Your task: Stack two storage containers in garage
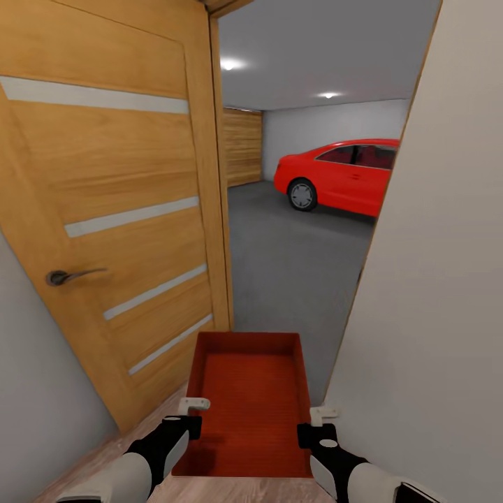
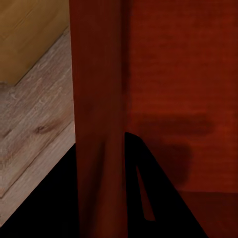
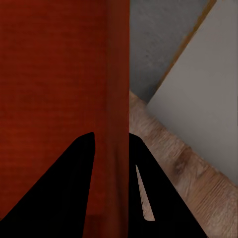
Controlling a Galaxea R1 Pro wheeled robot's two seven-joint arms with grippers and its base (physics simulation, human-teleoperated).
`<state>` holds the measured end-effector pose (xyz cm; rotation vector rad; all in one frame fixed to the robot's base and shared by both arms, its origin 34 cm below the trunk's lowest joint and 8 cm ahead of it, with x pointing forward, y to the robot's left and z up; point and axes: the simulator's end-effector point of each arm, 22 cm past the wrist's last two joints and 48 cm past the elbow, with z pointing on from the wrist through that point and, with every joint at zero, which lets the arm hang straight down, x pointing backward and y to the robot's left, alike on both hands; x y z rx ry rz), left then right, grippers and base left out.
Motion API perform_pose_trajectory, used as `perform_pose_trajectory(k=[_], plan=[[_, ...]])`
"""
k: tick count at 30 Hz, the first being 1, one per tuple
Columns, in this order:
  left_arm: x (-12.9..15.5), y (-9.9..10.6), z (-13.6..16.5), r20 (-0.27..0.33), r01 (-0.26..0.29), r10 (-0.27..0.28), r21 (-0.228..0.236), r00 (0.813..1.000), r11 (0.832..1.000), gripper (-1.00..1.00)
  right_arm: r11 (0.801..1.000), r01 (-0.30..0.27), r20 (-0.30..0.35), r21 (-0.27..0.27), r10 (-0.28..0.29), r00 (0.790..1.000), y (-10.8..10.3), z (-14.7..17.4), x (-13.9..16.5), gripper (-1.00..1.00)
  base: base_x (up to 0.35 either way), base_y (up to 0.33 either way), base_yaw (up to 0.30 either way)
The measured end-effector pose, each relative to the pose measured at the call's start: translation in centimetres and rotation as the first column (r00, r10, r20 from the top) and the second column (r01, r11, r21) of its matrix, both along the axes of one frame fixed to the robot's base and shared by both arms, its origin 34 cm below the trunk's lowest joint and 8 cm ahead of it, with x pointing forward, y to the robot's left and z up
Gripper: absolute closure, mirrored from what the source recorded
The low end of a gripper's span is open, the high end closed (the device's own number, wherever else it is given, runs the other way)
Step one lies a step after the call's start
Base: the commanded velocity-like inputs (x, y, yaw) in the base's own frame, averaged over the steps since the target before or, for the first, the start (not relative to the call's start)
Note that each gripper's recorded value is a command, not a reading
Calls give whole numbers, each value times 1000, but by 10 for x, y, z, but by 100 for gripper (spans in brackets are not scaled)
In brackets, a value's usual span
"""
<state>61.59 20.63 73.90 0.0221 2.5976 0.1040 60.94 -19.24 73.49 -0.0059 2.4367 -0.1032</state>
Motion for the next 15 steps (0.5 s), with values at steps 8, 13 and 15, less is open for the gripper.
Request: perform_pose_trajectory(k=[8,13,15], plan=[[0,0,0,0,0,0,0,1000,1000,100,1000,0,0,0,0,1000,0,0,0,100,220,197,-39],[0,0,0,0,1,-1,-1,1000,1000,100,1000,0,0,0,0,1000,0,0,0,100,28,21,-233],[0,0,0,0,0,0,-1,1000,1000,100,1000,0,0,0,0,1000,0,0,0,100,5,4,-250]])
